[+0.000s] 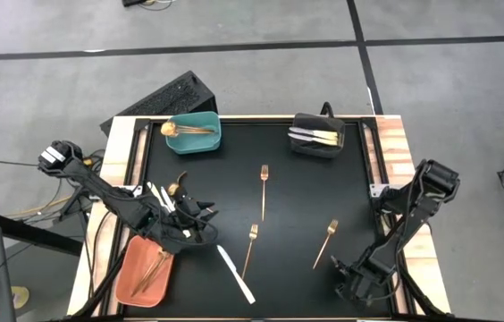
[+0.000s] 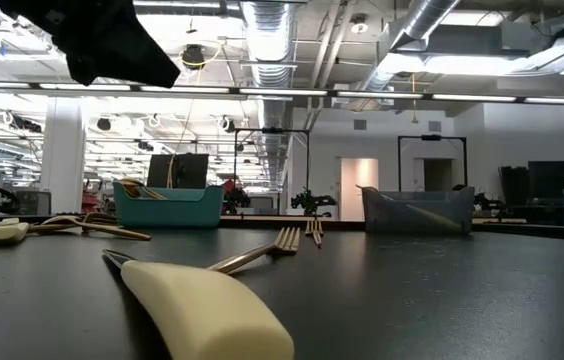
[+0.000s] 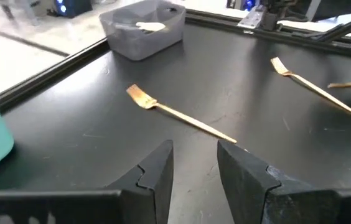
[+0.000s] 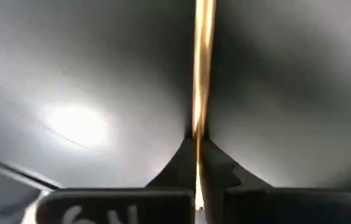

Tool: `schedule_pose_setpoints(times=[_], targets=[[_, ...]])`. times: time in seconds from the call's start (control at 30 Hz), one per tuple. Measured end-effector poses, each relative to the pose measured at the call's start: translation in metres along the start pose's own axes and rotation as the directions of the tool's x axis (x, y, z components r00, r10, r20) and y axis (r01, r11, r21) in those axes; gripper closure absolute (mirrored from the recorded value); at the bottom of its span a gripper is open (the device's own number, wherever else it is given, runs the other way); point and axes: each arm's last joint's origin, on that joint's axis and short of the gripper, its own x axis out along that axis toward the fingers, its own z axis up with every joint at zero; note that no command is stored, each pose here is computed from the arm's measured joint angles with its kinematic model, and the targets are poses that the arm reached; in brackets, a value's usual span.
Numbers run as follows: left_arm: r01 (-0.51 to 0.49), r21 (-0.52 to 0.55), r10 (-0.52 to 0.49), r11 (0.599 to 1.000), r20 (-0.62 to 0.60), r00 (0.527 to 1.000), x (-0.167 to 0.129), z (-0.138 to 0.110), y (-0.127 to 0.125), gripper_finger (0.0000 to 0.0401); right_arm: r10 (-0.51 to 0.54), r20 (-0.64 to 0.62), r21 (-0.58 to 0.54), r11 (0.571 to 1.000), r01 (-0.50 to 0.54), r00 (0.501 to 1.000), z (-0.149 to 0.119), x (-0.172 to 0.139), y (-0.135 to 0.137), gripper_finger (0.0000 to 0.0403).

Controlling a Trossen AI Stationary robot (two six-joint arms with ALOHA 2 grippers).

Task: Sort silverware by color (type)
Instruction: Put the gold fork into the orange bin

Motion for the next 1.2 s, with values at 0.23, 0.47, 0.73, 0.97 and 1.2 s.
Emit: schedule_pose_setpoints(times=[0.23,0.47,0.73,0.97,1.2], targets=[[0.127,0.159,-0.14,0.979,0.075,0.987,0.003,0.013,-0.016,0.0289,0.227,0.38,-0.138,0.972,-0.188,0.897,0.037,-0.039,0.012,0.0378],[0.147,0.26,-0.192,0.954,0.16,0.968,0.012,0.015,-0.034,0.0289,0.467,0.715,-0.381,0.884,-0.271,0.52,0.089,-0.08,0.044,0.0379],[0.163,0.091,-0.176,0.982,0.152,0.973,0.026,0.009,-0.037,0.0289,0.588,0.744,-0.644,0.758,0.105,0.318,0.129,-0.083,0.077,0.0378],[0.289,-0.081,-0.287,0.954,0.042,0.957,0.041,0.009,-0.029,0.0289,0.504,0.816,-0.551,0.533,0.642,0.283,0.142,-0.069,0.091,0.0378],[0.388,-0.177,-0.397,0.904,-0.018,0.918,0.056,0.014,-0.022,0.0289,0.351,0.915,-0.184,-0.073,0.98,0.198,0.151,-0.044,0.107,0.0377]])
